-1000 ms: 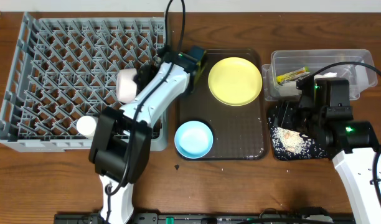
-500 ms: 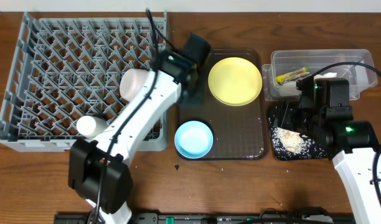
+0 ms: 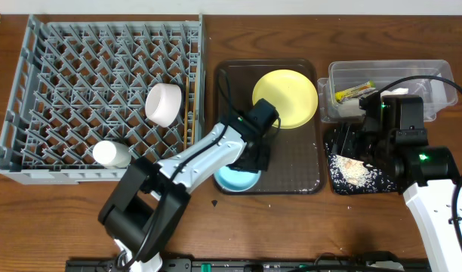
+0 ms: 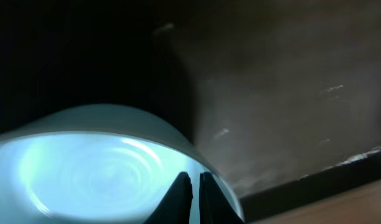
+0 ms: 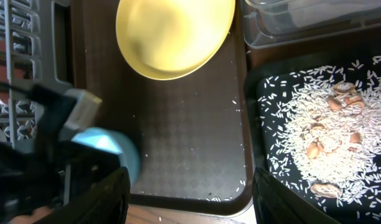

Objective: Sort waste into correct bins and load items into the dishwasher
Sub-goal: 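Reach the left gripper to the blue bowl and grasp its rim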

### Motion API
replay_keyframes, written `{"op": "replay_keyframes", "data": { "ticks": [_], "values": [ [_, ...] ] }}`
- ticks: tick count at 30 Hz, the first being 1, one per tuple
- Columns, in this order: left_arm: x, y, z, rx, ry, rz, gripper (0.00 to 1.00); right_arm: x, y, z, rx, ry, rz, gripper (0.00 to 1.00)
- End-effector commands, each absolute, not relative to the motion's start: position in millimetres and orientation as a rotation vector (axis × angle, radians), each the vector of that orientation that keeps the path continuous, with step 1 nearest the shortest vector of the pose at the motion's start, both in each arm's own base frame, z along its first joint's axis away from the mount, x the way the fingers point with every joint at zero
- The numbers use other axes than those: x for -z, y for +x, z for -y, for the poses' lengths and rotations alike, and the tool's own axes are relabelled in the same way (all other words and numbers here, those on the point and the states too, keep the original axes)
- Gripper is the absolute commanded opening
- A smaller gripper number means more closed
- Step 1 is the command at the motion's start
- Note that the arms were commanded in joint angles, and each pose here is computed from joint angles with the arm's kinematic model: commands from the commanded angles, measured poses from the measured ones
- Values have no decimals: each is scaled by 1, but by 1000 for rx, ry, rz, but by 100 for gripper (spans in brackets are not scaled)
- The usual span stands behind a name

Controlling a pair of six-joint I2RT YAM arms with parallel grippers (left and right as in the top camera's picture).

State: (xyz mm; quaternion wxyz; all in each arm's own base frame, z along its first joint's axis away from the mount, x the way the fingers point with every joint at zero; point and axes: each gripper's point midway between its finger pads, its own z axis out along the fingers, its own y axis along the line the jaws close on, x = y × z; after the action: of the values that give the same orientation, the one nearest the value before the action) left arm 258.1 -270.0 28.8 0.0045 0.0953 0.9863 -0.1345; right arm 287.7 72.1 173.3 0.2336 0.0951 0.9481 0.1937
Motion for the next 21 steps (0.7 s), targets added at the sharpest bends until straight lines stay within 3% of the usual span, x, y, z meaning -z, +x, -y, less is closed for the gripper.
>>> {"op": "replay_keyframes", "data": {
  "ticks": [1, 10, 15, 21],
  "values": [
    [-34, 249, 311, 670, 403, -3048, 8, -178, 290, -73, -523, 238, -2593, 61],
    [-78, 262, 346, 841, 560, -2905, 12, -178, 290, -73, -523, 239, -2593, 61],
    [-103, 285, 301, 597, 422, -2954, 29, -177, 288, -73, -522, 241, -2600, 61],
    [-84, 297, 230, 236, 427, -2998, 33, -178, 290, -72, -520, 240, -2592, 61]
  ]
}}
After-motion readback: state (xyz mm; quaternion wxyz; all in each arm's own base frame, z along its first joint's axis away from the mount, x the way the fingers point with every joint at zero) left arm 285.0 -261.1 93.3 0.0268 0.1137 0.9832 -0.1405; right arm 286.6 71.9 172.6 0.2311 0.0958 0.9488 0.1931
